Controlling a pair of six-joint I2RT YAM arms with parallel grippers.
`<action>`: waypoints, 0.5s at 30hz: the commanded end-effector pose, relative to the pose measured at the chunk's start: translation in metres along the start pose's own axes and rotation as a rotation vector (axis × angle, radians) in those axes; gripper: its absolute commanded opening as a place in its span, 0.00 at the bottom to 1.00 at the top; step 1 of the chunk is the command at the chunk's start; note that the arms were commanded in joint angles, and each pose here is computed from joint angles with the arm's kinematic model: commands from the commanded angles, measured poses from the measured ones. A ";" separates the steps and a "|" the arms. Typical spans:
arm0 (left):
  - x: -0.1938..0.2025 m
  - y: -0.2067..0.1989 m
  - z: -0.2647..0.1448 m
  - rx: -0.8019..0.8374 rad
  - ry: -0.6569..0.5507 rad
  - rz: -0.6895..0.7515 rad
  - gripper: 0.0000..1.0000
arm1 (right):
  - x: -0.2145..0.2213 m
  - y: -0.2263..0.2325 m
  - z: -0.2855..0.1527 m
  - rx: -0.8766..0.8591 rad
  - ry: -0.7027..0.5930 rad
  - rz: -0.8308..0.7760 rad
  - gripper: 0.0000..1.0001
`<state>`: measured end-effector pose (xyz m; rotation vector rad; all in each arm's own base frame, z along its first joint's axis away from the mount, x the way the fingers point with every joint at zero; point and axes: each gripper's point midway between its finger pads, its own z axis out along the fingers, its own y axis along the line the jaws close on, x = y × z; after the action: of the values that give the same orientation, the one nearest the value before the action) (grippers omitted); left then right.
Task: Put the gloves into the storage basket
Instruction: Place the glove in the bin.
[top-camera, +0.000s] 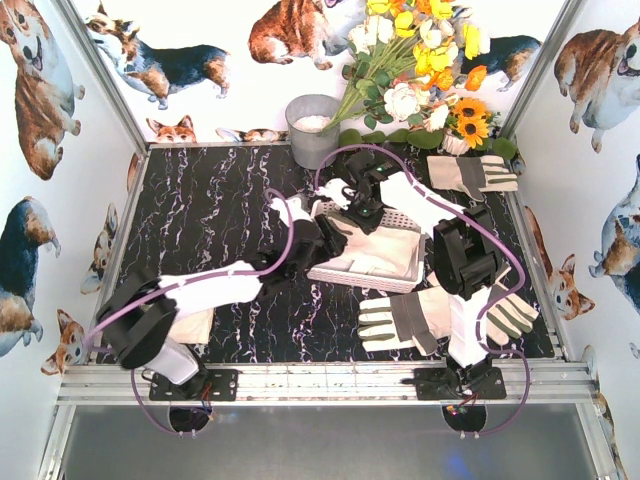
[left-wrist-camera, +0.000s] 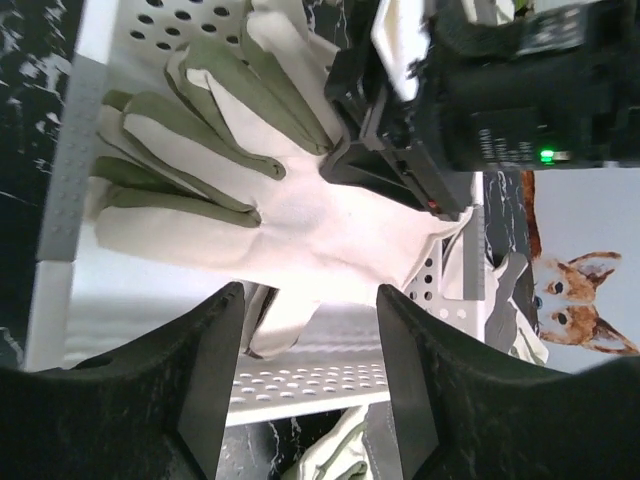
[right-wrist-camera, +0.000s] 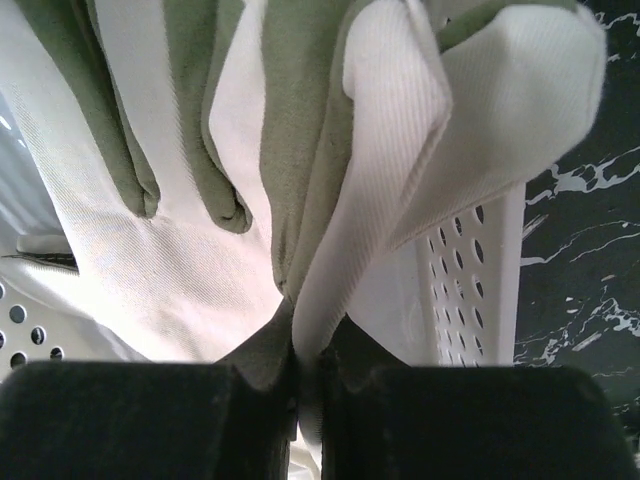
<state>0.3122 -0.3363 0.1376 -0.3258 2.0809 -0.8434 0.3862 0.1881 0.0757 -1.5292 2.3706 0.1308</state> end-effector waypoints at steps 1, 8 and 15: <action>-0.013 0.025 -0.026 -0.086 -0.039 0.096 0.52 | -0.007 -0.005 0.010 0.013 -0.019 -0.067 0.00; -0.042 0.051 -0.058 -0.172 -0.110 0.102 0.60 | -0.009 0.003 0.009 0.025 -0.026 -0.121 0.00; -0.027 0.089 -0.064 -0.182 -0.023 0.058 0.62 | -0.007 0.017 0.013 0.014 -0.007 -0.175 0.00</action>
<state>0.2926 -0.2342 0.1354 -0.3928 2.0830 -0.6011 0.3720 0.1942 0.0502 -1.6968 2.3047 0.0986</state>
